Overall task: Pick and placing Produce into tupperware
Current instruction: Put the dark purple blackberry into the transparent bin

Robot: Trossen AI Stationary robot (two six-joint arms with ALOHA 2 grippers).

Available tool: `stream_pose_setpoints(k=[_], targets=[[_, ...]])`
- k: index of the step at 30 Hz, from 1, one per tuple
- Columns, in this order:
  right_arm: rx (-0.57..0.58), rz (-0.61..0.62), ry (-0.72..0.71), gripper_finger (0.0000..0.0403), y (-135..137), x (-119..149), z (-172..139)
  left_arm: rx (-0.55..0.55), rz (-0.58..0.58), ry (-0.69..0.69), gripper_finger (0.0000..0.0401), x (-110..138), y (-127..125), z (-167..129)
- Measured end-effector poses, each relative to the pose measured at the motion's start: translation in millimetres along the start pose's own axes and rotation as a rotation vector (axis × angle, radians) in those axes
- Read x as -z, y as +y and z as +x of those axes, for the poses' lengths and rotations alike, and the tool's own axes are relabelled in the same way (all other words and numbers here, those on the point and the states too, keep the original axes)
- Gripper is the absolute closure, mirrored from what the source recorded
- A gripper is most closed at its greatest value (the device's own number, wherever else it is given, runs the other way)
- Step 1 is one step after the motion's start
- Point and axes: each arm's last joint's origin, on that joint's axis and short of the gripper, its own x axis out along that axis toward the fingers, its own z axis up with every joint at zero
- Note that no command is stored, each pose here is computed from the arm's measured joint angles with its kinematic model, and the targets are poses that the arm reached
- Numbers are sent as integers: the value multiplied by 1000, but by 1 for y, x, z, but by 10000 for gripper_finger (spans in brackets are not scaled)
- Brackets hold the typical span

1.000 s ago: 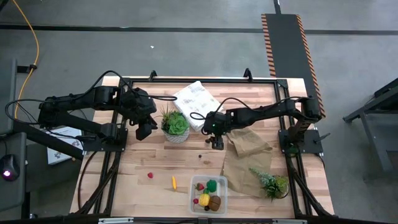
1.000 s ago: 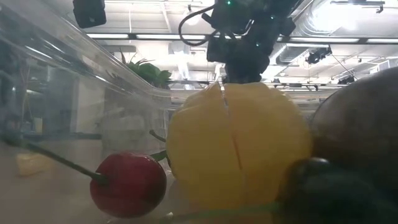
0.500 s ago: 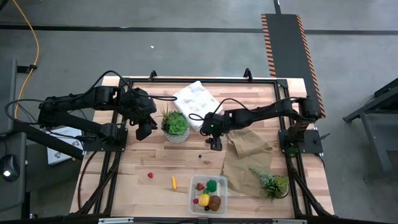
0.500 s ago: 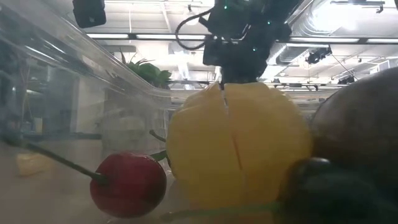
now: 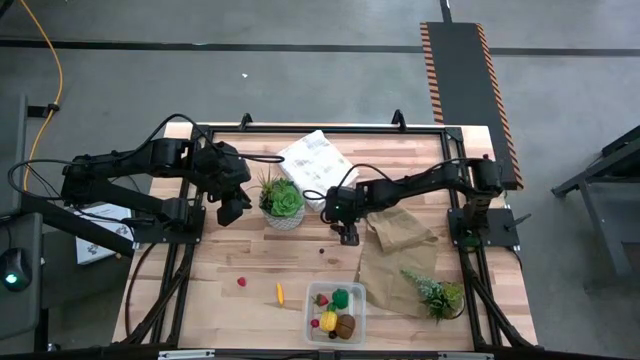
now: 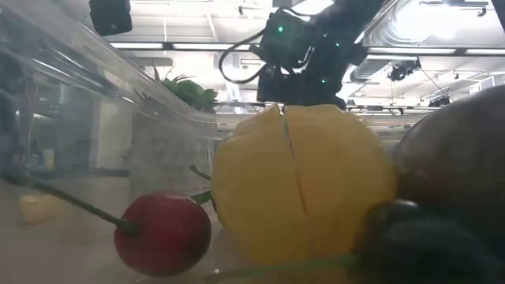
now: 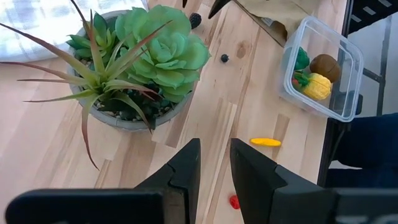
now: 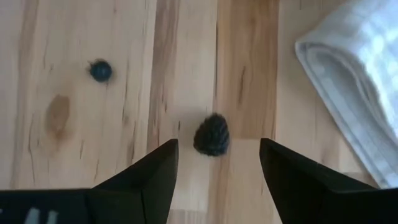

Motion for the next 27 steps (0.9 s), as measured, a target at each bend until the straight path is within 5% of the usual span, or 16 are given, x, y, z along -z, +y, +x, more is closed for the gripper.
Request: stream_pose_setpoints(k=[27], targets=[[-12, -32, 4, 188, 4, 1, 17, -2, -2, 5, 325, 1, 0, 0]])
